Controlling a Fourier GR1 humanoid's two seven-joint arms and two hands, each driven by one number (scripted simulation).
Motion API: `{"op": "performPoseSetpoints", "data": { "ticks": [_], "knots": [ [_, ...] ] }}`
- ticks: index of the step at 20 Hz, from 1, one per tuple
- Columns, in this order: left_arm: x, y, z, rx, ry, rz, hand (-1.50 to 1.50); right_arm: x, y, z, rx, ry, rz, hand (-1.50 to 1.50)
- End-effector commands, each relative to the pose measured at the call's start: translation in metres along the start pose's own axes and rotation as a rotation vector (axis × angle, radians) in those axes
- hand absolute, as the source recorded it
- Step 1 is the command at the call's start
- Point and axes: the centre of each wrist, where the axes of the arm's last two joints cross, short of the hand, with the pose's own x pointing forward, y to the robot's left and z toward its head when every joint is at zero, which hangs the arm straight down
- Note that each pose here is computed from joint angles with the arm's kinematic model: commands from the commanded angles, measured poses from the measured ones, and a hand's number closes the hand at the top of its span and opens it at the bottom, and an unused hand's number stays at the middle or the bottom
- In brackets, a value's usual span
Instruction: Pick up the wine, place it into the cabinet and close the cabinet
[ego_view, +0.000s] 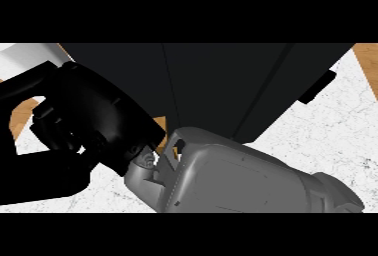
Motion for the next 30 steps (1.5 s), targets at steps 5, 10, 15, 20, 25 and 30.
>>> {"op": "performPoseSetpoints", "data": {
  "ticks": [5,10,15,20,25,30],
  "knots": [
    [0.014,0.002,-0.017,-0.019,-0.03,-0.012,-1.5,-0.012,-0.024,-0.034,0.382,0.236,-0.126,1.5],
    [0.021,0.012,-0.014,-0.017,-0.034,-0.031,-1.5,-0.04,-0.058,-0.063,0.233,0.242,-0.243,1.5],
    [0.029,0.019,-0.017,0.026,-0.033,-0.038,-1.5,-0.056,-0.098,-0.07,0.061,0.157,-0.137,1.5],
    [0.04,0.02,-0.023,0.016,-0.022,-0.044,-1.5,-0.07,-0.147,-0.056,-0.066,0.121,-0.148,1.5],
    [0.026,0.01,-0.02,-0.025,-0.019,0.024,-1.5,-0.08,-0.167,-0.047,-0.101,0.115,-0.146,1.5],
    [0.031,0.003,-0.025,-0.055,-0.003,0.045,-1.5,-0.087,-0.186,-0.037,-0.164,0.087,-0.17,1.5]
  ]
}}
